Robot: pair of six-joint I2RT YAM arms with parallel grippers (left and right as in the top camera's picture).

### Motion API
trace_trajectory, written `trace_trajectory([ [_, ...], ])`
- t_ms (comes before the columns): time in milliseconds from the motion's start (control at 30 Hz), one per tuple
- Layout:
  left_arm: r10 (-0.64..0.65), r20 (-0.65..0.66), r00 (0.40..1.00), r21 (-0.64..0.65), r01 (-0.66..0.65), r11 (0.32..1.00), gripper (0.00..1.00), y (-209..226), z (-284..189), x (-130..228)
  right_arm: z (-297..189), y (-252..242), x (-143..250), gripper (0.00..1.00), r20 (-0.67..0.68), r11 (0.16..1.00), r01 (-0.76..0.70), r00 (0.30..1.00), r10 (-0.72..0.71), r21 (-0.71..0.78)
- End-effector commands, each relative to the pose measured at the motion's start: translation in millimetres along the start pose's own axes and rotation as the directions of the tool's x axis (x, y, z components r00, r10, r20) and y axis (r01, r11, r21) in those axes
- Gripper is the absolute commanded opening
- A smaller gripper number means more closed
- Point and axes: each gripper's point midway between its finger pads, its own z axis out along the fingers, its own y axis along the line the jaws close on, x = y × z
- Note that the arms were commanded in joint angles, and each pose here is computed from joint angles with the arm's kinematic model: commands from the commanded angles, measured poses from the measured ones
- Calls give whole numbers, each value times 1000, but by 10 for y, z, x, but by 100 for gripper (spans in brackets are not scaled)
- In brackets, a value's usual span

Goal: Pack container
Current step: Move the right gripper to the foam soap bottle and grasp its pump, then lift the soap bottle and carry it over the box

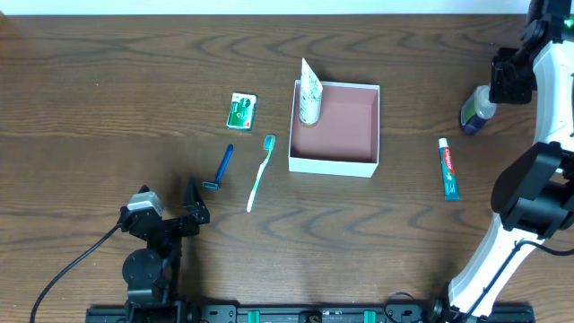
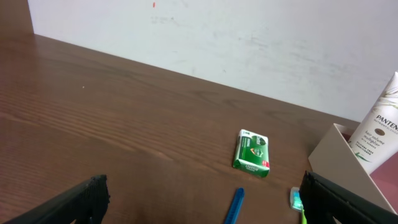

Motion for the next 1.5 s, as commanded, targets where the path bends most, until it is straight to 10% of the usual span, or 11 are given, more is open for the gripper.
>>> trace_trajectory([
  [0, 6, -40, 999, -12, -7, 1000, 98, 50, 21, 165, 52, -19, -50, 43, 8, 1000, 19, 1000, -19, 12],
  [1100, 6, -40, 999, -12, -7, 1000, 98, 50, 21, 165, -365, 153, 40, 15, -20, 973, 195, 980, -199, -119],
  [1467, 6, -40, 999, -12, -7, 1000, 98, 50, 21, 165, -1553, 305, 406, 15, 84, 789, 469, 875, -477, -398],
])
